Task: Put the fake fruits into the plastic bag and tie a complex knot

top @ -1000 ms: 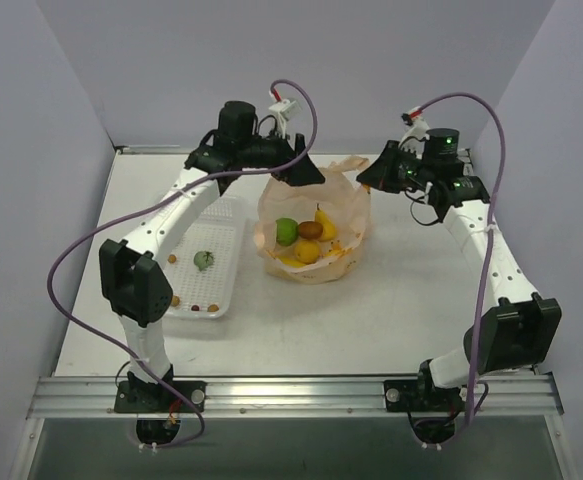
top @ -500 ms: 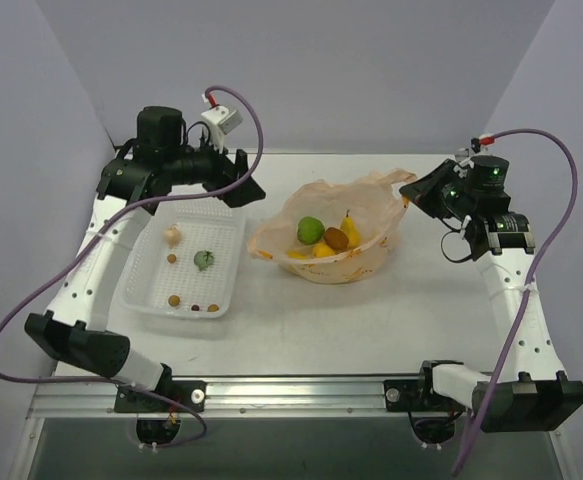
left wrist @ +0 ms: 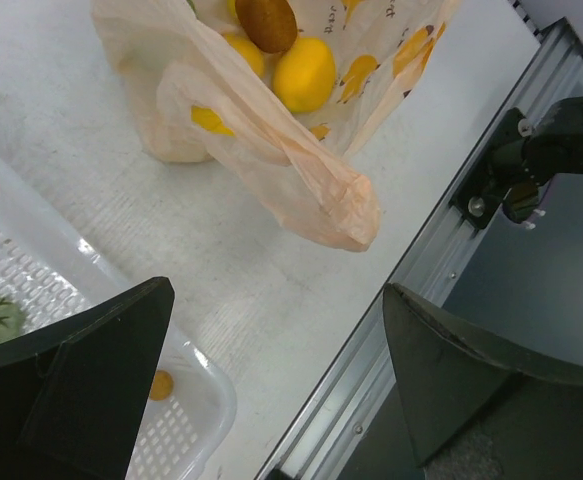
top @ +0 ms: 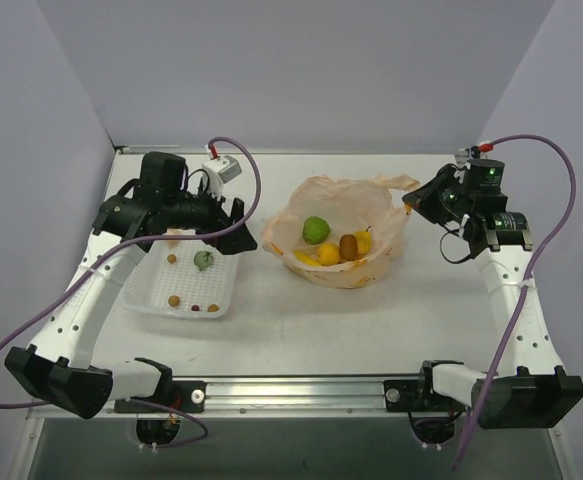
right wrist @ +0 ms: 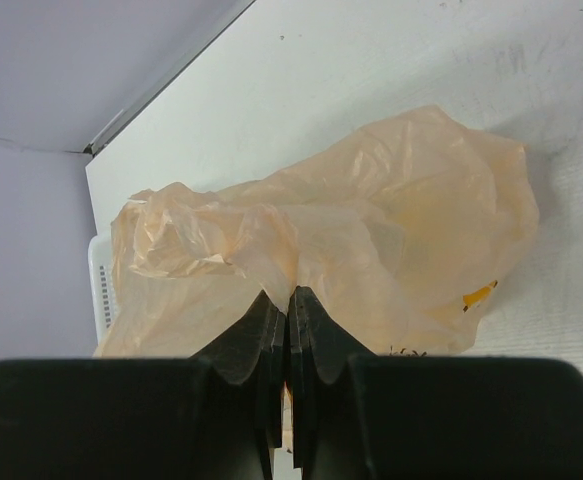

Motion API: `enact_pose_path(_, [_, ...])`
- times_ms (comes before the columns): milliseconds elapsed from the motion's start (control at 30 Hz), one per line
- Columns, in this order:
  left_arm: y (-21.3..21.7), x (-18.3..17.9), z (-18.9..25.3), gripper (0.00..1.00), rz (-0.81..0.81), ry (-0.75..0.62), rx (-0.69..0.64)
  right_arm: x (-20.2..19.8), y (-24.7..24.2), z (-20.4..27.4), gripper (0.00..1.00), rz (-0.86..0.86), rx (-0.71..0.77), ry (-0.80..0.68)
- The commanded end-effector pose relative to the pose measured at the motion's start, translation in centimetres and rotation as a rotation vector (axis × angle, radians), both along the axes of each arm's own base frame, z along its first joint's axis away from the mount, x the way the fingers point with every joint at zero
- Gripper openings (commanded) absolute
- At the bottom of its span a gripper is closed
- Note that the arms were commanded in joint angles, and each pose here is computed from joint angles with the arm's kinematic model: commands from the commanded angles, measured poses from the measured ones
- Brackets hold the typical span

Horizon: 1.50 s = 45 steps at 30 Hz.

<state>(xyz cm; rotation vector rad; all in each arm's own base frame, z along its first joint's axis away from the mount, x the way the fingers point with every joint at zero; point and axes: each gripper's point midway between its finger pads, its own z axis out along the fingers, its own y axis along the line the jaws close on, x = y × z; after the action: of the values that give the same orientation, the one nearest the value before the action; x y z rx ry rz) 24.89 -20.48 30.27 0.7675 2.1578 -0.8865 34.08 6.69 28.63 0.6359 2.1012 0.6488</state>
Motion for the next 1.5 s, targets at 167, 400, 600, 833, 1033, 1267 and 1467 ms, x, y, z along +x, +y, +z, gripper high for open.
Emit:
enact_pose_path(167, [-4.0, 0.5, 0.1, 0.97, -0.05, -0.045, -0.11, -0.2, 0.1, 0.0, 0.0, 0.014, -0.001, -0.01])
enact_pose_path(400, [-6.7, 3.6, 1.3, 0.6, -0.056, -0.128, -0.168, -0.4, 0.0, 1.1, 0.0, 0.029, -0.022, -0.045])
enact_pose_path(600, [-4.1, 7.6, 6.6, 0.0, 0.031, -0.191, -0.251, 0.7, -2.3, 5.0, 0.0, 0.023, -0.083, -0.154])
enact_pose_path(833, [-0.8, 9.4, 11.0, 0.0, 0.083, -0.216, -0.307, 0.5, -3.6, 5.7, 0.0, 0.026, -0.081, -0.173])
enact_pose_path(1033, [-0.5, 11.1, 5.0, 0.0, 0.17, -0.057, -0.254, 1.1, -3.1, 0.6, 0.0, 0.014, -0.004, -0.04])
enact_pose_path(1267, [0.5, 13.9, 5.8, 0.07, 0.189, -0.142, -0.229, 2.3, -2.0, 1.6, 0.0, 0.053, 0.029, -0.08])
enact_pose_path(1467, [1.9, 14.2, 9.9, 0.81, 0.145, -0.343, -0.206, 2.2, -1.3, 2.8, 0.0, 0.076, 0.028, -0.11])
